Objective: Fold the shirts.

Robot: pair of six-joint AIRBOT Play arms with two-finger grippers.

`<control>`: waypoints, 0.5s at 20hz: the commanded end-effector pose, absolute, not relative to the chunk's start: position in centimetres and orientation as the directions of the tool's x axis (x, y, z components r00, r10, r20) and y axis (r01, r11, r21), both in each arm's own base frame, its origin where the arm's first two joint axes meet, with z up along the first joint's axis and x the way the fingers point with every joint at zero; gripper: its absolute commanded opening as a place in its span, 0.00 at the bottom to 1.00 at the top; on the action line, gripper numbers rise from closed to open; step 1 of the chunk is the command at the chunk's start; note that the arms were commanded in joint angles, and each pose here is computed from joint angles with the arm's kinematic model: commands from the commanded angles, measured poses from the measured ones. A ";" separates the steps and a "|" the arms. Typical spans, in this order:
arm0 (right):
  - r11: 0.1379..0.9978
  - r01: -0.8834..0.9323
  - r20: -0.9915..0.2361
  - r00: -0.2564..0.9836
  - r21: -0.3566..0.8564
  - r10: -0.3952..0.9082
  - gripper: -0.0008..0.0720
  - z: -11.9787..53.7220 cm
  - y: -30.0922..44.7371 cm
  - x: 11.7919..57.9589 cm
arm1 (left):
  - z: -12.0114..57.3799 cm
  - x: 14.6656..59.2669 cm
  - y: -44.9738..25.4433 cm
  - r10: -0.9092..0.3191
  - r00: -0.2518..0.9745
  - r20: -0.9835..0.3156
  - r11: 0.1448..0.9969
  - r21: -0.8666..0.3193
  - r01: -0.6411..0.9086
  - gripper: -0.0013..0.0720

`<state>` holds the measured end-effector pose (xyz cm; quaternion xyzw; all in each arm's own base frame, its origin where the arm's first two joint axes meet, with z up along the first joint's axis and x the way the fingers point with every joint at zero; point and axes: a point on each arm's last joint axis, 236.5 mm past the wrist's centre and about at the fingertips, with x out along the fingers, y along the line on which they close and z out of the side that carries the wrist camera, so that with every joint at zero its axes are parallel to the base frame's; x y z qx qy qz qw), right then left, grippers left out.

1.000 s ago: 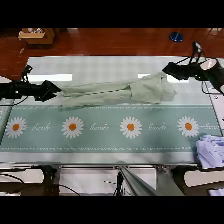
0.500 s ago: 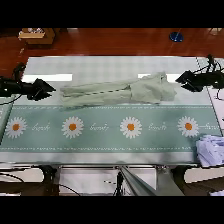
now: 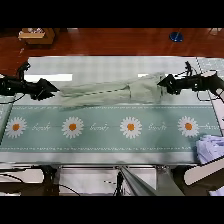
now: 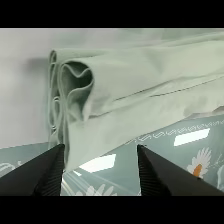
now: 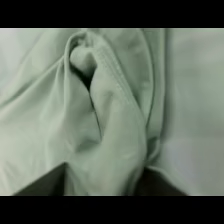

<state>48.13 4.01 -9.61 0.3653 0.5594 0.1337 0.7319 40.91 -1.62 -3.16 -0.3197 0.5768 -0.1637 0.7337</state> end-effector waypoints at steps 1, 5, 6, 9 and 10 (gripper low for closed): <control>0.710 0.121 -0.705 0.320 0.693 0.633 0.23 -9.6 7.1 48.3 | -3.1 40.9 -1.7 -0.609 0.281 -0.742 0.743 -0.658 -0.126 0.75; 0.725 0.021 -0.678 0.376 0.688 0.632 0.04 -4.6 7.1 48.6 | -2.4 41.1 -2.5 -0.640 0.286 -0.713 0.707 -0.693 -0.144 0.44; 0.737 -0.011 -0.678 0.384 0.676 0.627 0.04 -3.0 7.1 48.4 | -1.7 41.3 -3.3 -0.667 0.295 -0.685 0.679 -0.721 -0.140 0.33; 0.773 -0.070 -0.701 0.375 0.631 0.607 0.04 1.0 7.0 46.4 | 0.9 42.5 -7.1 -0.750 0.318 -0.580 0.581 -0.807 -0.101 0.14; 0.778 -0.085 -0.707 0.366 0.622 0.605 0.04 2.3 7.1 45.5 | 1.8 42.9 -9.0 -0.777 0.317 -0.543 0.551 -0.831 -0.076 0.13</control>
